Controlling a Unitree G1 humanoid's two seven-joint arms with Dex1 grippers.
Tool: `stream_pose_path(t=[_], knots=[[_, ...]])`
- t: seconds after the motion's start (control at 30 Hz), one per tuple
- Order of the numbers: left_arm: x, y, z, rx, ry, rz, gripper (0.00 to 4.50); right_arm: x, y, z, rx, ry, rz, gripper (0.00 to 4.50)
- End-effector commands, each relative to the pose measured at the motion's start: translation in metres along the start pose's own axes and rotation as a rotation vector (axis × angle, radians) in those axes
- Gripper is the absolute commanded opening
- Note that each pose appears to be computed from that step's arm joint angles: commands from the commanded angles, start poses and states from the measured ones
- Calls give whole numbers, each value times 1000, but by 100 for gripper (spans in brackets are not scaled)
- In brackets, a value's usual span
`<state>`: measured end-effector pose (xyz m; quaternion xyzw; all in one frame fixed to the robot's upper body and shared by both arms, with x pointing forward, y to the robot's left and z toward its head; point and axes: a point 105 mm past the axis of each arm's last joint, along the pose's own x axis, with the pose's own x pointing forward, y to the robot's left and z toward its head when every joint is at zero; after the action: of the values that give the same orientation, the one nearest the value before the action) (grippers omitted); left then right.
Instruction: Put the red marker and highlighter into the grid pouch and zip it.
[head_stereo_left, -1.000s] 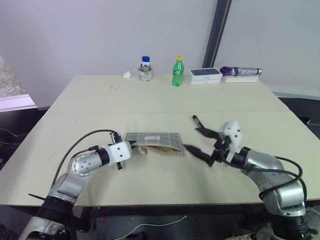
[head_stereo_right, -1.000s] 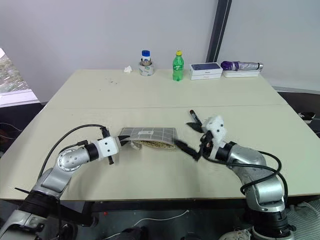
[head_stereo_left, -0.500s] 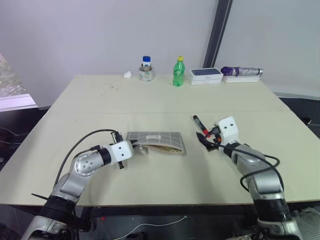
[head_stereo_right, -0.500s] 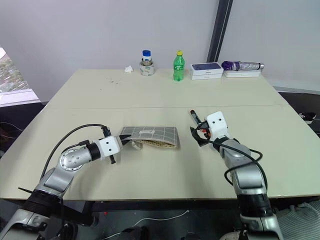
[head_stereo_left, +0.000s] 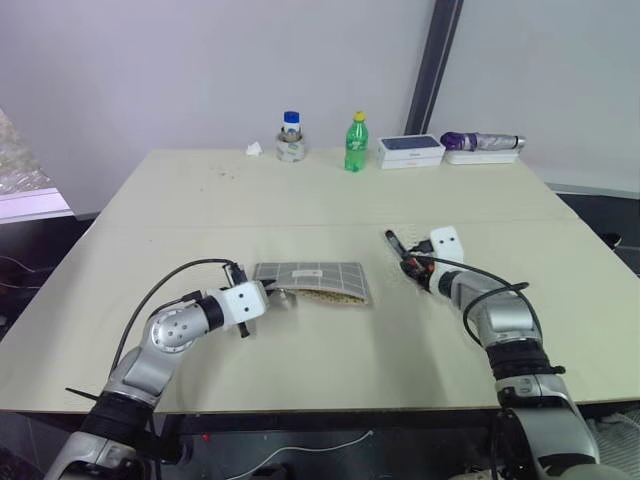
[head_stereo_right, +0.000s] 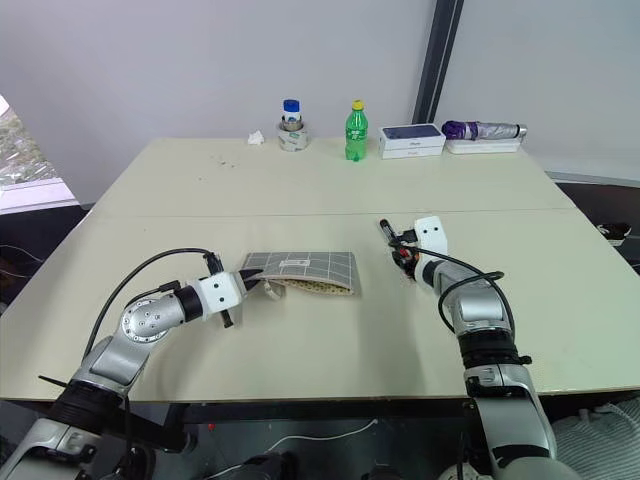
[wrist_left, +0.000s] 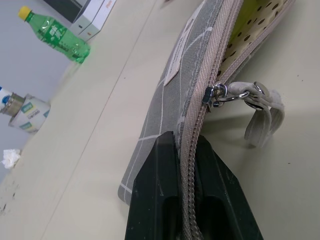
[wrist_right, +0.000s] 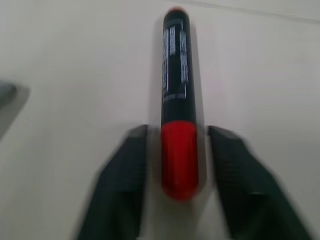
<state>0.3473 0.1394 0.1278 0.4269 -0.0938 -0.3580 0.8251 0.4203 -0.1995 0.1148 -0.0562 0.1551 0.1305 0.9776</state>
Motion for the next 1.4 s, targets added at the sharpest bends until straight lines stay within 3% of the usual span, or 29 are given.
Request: stream_pose_path(t=[0.03,0.17,0.3,0.4,0.5,0.7,0.87,1.17,1.4], knots=[[-2,7,9,29,-21,28,0,-7,2,18,-43,-62,19,31],[0,7,9,29,-24,25,0,-34,9,45,-48,-214,132,32],[1,6,9,32,-28,16,0,-78,49,65,-112,-376,424,32],[4,7,9,33,-34,9,0,-122,84,53,-208,-383,696,32],[7,7,10,35,-42,1,0,-136,100,25,-354,-279,798,32],[12,7,12,40,-57,-3,0,-117,87,-7,-565,-171,705,32],[11,7,13,46,-62,-10,0,-105,75,-12,-643,-157,645,32],[12,3,18,55,-74,-21,0,-96,84,4,-597,-218,633,32],[17,0,28,76,-97,-44,0,-66,101,16,-742,-161,509,32]])
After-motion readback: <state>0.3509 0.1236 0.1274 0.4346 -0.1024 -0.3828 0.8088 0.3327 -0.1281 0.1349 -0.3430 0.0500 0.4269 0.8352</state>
